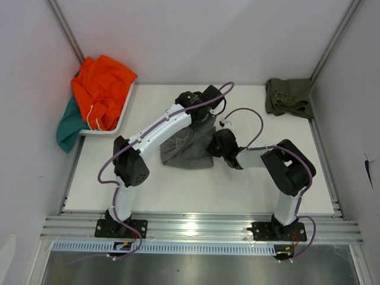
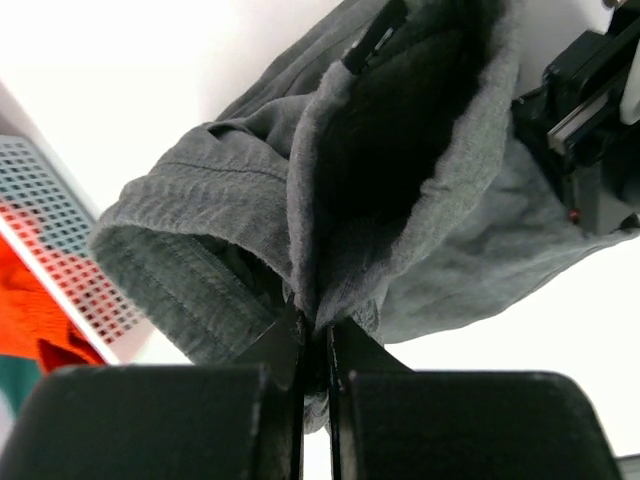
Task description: Fold and stack the shorts
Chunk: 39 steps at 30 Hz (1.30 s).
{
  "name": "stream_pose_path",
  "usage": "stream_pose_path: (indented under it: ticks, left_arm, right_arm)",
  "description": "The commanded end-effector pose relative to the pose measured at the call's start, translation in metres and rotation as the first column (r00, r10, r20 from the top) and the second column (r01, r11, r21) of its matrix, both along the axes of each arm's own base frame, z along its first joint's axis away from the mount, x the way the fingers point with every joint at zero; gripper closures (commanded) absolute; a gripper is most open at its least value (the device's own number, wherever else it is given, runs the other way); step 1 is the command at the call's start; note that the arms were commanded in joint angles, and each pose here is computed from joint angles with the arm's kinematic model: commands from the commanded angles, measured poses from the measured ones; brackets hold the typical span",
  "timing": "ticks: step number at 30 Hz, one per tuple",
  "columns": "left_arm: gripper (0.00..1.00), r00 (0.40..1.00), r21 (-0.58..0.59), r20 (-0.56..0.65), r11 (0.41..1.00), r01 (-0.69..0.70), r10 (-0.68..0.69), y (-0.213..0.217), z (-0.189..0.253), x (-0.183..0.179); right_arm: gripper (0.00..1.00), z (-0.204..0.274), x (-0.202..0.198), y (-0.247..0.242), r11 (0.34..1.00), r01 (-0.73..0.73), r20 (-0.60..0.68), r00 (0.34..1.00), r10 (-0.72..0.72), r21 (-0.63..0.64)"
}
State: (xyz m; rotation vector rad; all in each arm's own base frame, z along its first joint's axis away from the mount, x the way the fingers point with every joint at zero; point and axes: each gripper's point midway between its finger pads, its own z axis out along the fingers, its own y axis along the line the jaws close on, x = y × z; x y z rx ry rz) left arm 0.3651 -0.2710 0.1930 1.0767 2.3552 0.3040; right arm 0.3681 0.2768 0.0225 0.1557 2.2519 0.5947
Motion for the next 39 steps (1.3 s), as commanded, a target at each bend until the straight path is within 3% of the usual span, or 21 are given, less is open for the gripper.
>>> stream_pose_path:
  ticks: [1, 3, 11, 20, 27, 32, 35, 36, 37, 38, 39]
  left_arm:
    - [0.99, 0.999, -0.115, -0.027, 0.992, -0.05, 0.047, -0.013, 0.003, 0.0]
    - [1.0, 0.996, -0.155, -0.054, 0.985, -0.073, 0.065, -0.017, -0.002, -0.001]
    - [1.0, 0.988, -0.107, -0.038, 0.983, -0.15, 0.147, 0.009, -0.014, 0.006]
    - [1.0, 0.955, -0.058, -0.008, 0.954, -0.296, 0.296, 0.057, -0.011, -0.005]
    - [1.0, 0.939, -0.129, -0.009, 0.93, -0.343, 0.345, 0.053, 0.006, -0.008]
    - [0.99, 0.956, -0.22, -0.098, 0.931, -0.29, 0.275, 0.025, 0.012, -0.02]
    - [0.75, 0.977, -0.263, -0.155, 0.947, -0.184, 0.147, 0.003, 0.014, -0.033]
    - [0.62, 0.982, -0.272, -0.164, 0.953, -0.137, 0.094, -0.002, 0.016, -0.037]
    - [0.2, 0.981, -0.281, -0.184, 0.952, -0.12, 0.069, -0.005, 0.015, -0.042]
    - [0.02, 0.979, -0.3, -0.197, 0.948, -0.108, 0.049, -0.007, 0.017, -0.046]
    - [0.01, 0.98, -0.31, -0.195, 0.946, -0.095, 0.034, -0.007, 0.021, -0.048]
  right_arm:
    - [0.91, -0.038, -0.021, -0.013, 0.997, -0.011, -0.116, 0.993, 0.002, -0.076]
    - [0.91, -0.038, -0.021, -0.014, 0.997, -0.008, -0.119, 0.993, -0.002, -0.079]
    - [0.93, -0.035, -0.031, -0.043, 0.984, 0.064, -0.12, 0.989, -0.084, -0.165]
    - [0.94, -0.031, -0.026, -0.047, 0.982, 0.077, -0.102, 0.99, -0.096, -0.171]
    - [0.93, -0.02, -0.02, -0.042, 0.984, 0.077, -0.086, 0.992, -0.091, -0.158]
    - [0.92, -0.012, -0.016, -0.045, 0.983, 0.087, -0.074, 0.992, -0.099, -0.161]
    - [0.9, -0.007, -0.014, -0.045, 0.984, 0.087, -0.067, 0.993, -0.098, -0.154]
    - [0.9, -0.003, -0.014, -0.044, 0.985, 0.087, -0.059, 0.994, -0.097, -0.146]
    - [0.89, -0.002, -0.012, -0.046, 0.985, 0.093, -0.057, 0.993, -0.101, -0.143]
    - [0.86, 0.001, -0.011, -0.046, 0.986, 0.093, -0.055, 0.993, -0.101, -0.137]
    - [0.86, 0.004, -0.011, -0.047, 0.987, 0.094, -0.05, 0.994, -0.102, -0.133]
